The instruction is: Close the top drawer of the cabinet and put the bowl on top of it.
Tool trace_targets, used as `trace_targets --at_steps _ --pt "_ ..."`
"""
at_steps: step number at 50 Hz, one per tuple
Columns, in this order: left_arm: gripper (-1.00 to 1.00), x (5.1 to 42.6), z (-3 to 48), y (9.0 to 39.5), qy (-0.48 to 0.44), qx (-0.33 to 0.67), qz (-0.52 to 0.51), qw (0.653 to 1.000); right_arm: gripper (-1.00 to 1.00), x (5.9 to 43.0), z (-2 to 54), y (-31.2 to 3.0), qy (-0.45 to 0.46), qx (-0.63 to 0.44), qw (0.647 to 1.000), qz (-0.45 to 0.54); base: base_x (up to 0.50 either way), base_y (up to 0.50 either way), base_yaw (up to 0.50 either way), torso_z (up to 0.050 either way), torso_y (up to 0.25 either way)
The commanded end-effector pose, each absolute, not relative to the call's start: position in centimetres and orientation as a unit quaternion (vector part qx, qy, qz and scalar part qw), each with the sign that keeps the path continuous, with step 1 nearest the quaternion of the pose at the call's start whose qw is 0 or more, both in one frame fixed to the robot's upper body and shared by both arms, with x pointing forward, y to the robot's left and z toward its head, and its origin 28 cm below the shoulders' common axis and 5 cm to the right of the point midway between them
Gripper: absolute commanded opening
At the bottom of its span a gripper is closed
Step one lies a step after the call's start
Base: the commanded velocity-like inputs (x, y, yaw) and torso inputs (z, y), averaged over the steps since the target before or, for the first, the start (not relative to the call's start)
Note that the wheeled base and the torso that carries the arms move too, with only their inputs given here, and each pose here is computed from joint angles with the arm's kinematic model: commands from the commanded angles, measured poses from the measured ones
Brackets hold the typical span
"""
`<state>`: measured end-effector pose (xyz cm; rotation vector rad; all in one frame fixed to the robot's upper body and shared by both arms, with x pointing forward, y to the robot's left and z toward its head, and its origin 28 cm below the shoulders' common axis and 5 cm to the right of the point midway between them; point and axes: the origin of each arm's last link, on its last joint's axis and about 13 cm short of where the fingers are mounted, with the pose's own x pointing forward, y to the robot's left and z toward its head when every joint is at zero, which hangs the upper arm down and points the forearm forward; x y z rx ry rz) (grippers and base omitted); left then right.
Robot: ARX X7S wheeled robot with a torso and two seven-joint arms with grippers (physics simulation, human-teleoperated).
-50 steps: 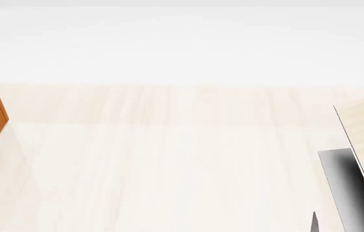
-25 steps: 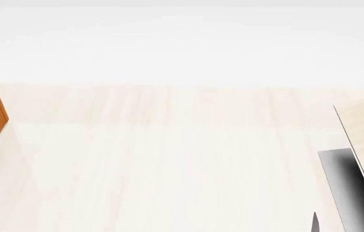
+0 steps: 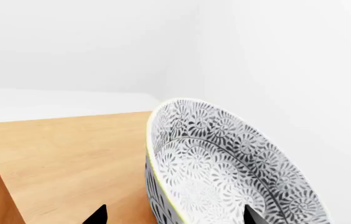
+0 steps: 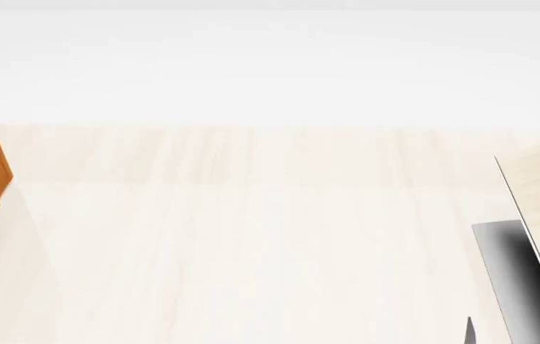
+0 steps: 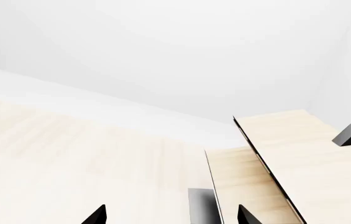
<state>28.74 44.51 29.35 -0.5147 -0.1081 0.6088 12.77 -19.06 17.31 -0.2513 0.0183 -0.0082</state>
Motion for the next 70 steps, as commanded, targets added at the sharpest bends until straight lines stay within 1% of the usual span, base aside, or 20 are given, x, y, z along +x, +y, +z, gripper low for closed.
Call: trace_targets --at_steps 1,19,31,40,50,51,52,54,55,56,58,61,62,65,70 --pt "1.00 28.8 29.4 44.1 -0.062 -0.259 0.275 0.924 1.00 12.7 17.3 -19.0 0.002 -0.113 0.993 0.014 0.00 0.00 0.00 0.000 0.000" --pt "1.00 27.6 30.6 43.8 -0.068 -0.256 0.272 0.925 1.00 12.4 17.5 -19.0 -0.001 -0.114 0.993 0.015 0.00 0.00 0.00 0.000 0.000" --pt "1.00 27.4 31.9 43.0 -0.075 -0.246 0.257 0.932 1.00 12.4 17.7 -19.1 -0.003 -0.114 0.993 0.016 0.00 0.00 0.00 0.000 0.000" --pt "1.00 26.5 32.8 42.5 -0.084 -0.240 0.249 0.934 1.00 12.3 17.6 -19.2 -0.005 -0.112 0.994 0.016 0.00 0.00 0.00 0.000 0.000" --pt "1.00 25.6 32.5 42.5 -0.088 -0.236 0.250 0.935 1.00 12.2 17.7 -19.2 -0.008 -0.112 0.994 0.017 0.00 0.00 0.00 0.000 0.000" --pt "1.00 25.5 32.4 42.5 -0.088 -0.236 0.250 0.935 1.00 12.1 19.1 -19.3 -0.008 -0.112 0.994 0.017 0.00 0.00 0.00 0.000 0.000" --pt "1.00 25.2 32.4 42.6 -0.090 -0.236 0.250 0.935 1.00 12.1 17.9 -19.2 -0.008 -0.111 0.994 0.017 0.00 0.00 0.00 0.000 0.000" --pt "1.00 25.0 32.3 42.5 -0.092 -0.234 0.248 0.936 1.00 12.1 17.6 -19.2 -0.008 -0.112 0.994 0.017 0.00 0.00 0.00 0.000 0.000" --pt "1.00 25.0 32.3 42.5 -0.092 -0.233 0.248 0.936 1.00 12.2 17.5 -19.2 -0.008 -0.112 0.994 0.017 0.00 0.00 0.00 0.000 0.000" --pt "1.00 24.9 32.2 42.5 -0.091 -0.231 0.248 0.936 1.00 12.2 18.9 -19.2 -0.007 -0.112 0.994 0.017 0.00 0.00 0.00 0.000 0.000" --pt "1.00 24.7 32.1 42.6 -0.093 -0.232 0.247 0.936 1.00 12.3 17.6 -19.2 -0.008 -0.112 0.994 0.018 0.00 0.00 0.00 0.000 0.000" --pt "1.00 24.4 32.1 42.6 -0.096 -0.230 0.246 0.937 1.00 12.4 17.5 -19.0 -0.007 -0.113 0.993 0.020 0.00 0.00 0.00 0.000 0.000" --pt "1.00 24.2 32.1 42.5 -0.098 -0.228 0.243 0.938 1.00 12.4 18.6 -19.1 -0.008 -0.113 0.993 0.020 0.00 0.00 0.00 0.000 0.000" --pt "1.00 24.0 32.0 42.3 -0.100 -0.223 0.237 0.940 1.00 12.5 17.6 -19.0 -0.008 -0.114 0.993 0.021 0.00 0.00 0.00 0.000 0.000" --pt "1.00 23.5 32.4 41.9 -0.107 -0.220 0.223 0.944 1.00 12.6 17.7 -19.0 -0.006 -0.114 0.993 0.020 0.00 0.00 0.00 0.000 0.000"
